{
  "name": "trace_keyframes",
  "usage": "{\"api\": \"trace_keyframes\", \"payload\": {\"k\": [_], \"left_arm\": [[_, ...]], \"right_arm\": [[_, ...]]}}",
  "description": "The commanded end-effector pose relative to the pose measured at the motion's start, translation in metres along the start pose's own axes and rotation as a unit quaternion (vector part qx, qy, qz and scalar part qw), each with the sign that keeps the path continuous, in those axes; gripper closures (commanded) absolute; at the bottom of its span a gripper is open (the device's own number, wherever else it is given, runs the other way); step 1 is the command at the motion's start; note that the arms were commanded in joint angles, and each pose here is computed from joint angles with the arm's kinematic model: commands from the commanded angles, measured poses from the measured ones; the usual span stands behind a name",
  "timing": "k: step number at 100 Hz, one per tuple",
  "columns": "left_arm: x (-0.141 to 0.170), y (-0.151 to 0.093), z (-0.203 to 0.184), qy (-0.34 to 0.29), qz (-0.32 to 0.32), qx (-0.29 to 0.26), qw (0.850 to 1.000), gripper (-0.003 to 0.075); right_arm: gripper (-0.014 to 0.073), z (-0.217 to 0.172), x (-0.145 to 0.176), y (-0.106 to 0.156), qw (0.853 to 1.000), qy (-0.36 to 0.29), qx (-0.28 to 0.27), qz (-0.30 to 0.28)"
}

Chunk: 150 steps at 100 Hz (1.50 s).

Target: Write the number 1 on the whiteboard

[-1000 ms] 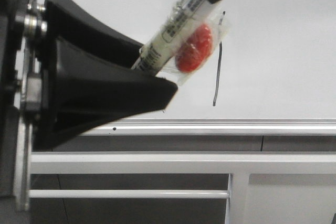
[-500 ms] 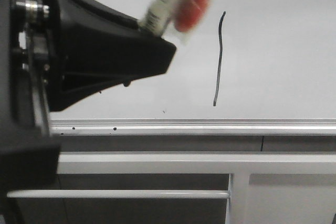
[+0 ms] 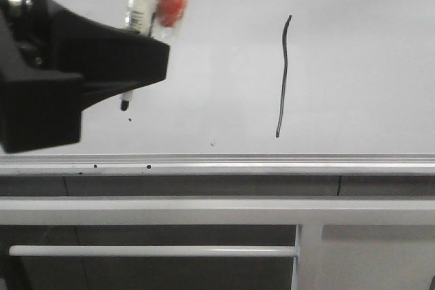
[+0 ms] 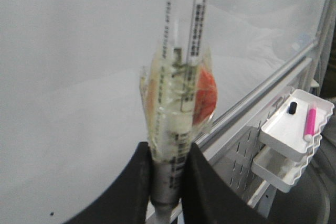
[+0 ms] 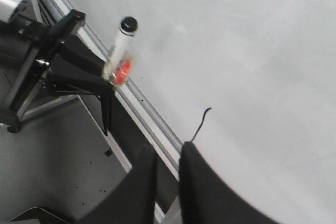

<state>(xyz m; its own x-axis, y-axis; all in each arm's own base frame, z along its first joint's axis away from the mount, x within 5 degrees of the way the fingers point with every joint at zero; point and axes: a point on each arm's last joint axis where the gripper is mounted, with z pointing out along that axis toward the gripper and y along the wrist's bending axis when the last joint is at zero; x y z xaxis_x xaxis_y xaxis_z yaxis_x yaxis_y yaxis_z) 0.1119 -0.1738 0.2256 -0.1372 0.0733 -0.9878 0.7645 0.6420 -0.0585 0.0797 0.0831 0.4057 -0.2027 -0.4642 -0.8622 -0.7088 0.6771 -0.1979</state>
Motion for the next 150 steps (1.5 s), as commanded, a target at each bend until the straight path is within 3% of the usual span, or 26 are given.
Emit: {"api": "trace_keyframes", "payload": {"k": [1,19,42,63,76,150], "left_arm": [[-0.007,0.001,-0.010,-0.082,-0.048,-0.032,0.995,0.0741],[0.013,-0.005,-0.019,-0.092,-0.087,-0.068,0.990,0.0741],[0.034,-0.018,-0.013,-0.123,-0.064,-0.130,0.982,0.0741],[0.061,-0.026,0.006,-0.082,-0.093,-0.158,0.980,0.0741],[0.056,-0.025,0.012,-0.091,-0.114,-0.196,0.970,0.0741],[0.037,0.002,0.031,-0.129,-0.106,-0.238,0.957,0.0741]], "right_arm": [[0.0658,-0.015,-0.007,-0.010,0.999,-0.038,0.028,0.016],[0.0655,-0.030,0.005,-0.020,0.994,-0.081,0.068,0.029],[0.0655,-0.027,0.047,-0.023,0.983,-0.135,0.109,0.054],[0.0655,-0.017,0.084,-0.021,0.974,-0.174,0.136,0.051],[0.0655,-0.007,0.095,-0.018,0.977,-0.155,0.138,0.041],[0.0655,0.006,0.108,-0.012,0.981,-0.135,0.135,0.017]]}}
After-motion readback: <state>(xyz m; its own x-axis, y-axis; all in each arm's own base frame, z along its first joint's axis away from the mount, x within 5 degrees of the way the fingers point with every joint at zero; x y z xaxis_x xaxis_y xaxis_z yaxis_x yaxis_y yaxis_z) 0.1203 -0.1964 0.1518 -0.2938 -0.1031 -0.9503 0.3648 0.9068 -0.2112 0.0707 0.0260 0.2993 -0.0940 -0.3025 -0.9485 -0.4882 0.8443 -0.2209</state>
